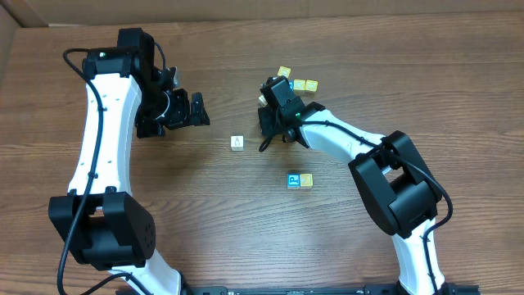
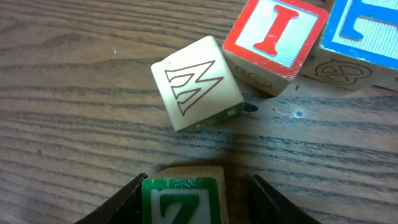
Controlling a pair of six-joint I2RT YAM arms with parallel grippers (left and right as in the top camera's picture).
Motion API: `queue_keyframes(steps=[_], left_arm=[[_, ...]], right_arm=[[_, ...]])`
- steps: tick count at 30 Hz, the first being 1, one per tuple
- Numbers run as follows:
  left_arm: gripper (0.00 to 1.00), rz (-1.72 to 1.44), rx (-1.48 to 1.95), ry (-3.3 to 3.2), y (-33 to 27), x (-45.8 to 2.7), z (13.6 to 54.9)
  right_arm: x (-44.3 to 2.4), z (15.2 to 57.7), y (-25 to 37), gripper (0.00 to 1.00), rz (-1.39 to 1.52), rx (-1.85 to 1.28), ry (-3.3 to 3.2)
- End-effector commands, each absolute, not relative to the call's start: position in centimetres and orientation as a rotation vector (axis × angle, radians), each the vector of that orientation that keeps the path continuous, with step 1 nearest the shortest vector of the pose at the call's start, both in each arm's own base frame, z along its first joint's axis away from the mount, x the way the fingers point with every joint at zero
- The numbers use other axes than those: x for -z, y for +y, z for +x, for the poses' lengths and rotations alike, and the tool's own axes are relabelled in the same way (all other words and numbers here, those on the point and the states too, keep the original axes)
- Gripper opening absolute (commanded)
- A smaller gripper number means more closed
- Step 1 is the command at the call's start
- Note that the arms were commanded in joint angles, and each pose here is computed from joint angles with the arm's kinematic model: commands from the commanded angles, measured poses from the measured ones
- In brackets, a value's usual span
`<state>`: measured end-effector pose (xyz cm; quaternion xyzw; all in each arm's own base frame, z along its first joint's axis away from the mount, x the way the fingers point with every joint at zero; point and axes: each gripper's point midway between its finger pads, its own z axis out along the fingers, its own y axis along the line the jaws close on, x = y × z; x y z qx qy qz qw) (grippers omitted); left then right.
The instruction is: Flip 5 blocks
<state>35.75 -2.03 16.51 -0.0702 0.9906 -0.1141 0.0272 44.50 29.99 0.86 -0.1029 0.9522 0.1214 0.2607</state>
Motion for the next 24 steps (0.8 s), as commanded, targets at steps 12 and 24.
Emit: queue_keyframes(steps=[12,24], left_arm=[[1.00,-0.198,0.349,3.048,-2.2,-16.7,36.3],[1.00,-0.198,0.349,3.048,-2.2,-16.7,36.3]], right_arm=[[-3.8,44.4,31.1,0.52,-0.385,-0.330,2.501],[-4.5,44.8,31.4,0.52,-0.428,-0.207,2.434]])
